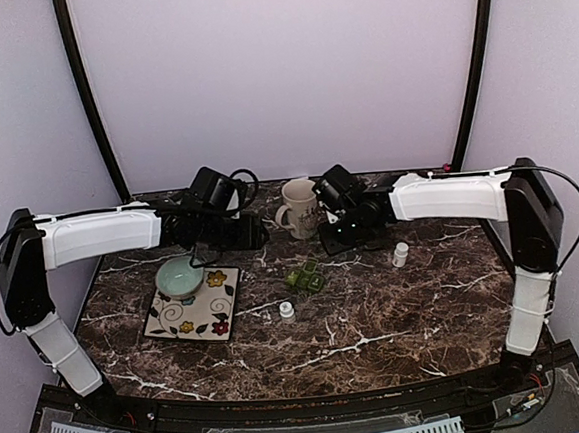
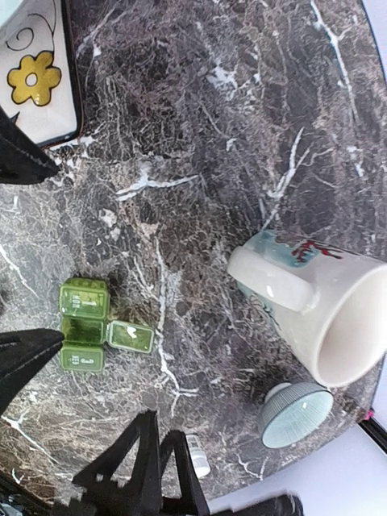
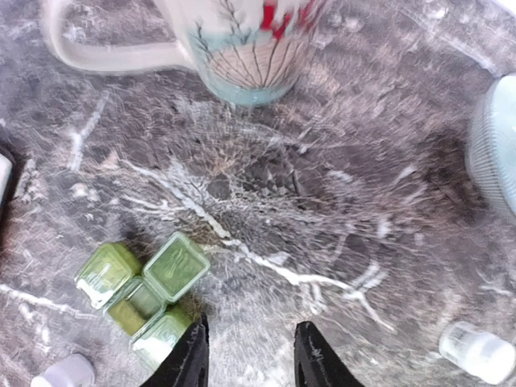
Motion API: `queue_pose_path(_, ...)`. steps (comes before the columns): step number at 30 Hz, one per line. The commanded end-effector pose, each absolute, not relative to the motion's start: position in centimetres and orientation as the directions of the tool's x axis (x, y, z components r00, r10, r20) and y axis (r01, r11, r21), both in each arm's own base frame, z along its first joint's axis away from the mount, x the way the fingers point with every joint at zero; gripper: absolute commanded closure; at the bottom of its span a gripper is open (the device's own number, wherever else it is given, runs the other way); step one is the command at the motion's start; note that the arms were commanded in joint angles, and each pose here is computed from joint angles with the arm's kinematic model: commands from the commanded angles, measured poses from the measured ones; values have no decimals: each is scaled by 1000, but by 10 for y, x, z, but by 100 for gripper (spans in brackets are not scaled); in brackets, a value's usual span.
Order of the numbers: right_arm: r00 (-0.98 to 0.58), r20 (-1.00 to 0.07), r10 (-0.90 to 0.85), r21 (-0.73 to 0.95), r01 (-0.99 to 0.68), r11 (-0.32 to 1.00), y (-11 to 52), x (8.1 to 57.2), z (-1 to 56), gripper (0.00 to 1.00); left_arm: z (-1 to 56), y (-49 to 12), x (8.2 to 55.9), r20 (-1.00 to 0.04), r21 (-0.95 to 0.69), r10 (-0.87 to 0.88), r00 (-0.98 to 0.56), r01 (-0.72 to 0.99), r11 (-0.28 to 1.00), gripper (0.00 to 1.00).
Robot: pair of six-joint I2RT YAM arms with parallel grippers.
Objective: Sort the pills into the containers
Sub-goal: Adjust the pill container at the center of the board, then pick up the pill bottle from the center of the board.
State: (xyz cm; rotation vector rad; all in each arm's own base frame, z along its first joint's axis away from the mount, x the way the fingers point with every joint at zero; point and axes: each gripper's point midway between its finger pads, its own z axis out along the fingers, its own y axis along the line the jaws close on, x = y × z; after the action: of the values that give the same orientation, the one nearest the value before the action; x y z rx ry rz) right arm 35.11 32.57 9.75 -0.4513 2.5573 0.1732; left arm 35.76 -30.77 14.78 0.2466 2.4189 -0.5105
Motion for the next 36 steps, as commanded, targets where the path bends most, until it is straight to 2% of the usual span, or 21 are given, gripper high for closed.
queue_pose_path(1, -711, -658, -249, 58, -377, 924, 321, 355, 146, 61, 175, -298, 351, -688, -293, 30, -725, 315, 903, 37)
queue_pose_path(5, -670, -688, -280, 83, -456, 886, 329, 339, 164, 60, 186, -291, 343, -733, -283, 25, -679, 338, 897, 37)
queue_pose_path(9, -653, -670, -353, 59, -521, 852, 349, 318, 171, 60, 194, -281, 326, -774, -256, 35, -633, 363, 896, 37)
queue_pose_path(16, -653, -564, -506, 44, -636, 770, 402, 264, 157, 55, 223, -259, 300, -853, -247, -2, -522, 400, 882, 37)
queue_pose_path(22, -651, -483, -586, 75, -697, 713, 430, 232, 144, 51, 238, -255, 292, -879, -222, 11, -476, 429, 875, 37)
queue_pose_path(29, -671, -373, -641, 41, -702, 711, 436, 220, 115, 50, 244, -253, 286, -890, -217, 7, -456, 438, 873, 37)
queue_pose_path(36, -678, -327, -658, 31, -704, 710, 438, 219, 101, 50, 243, -248, 282, -893, -224, -7, -449, 432, 874, 37)
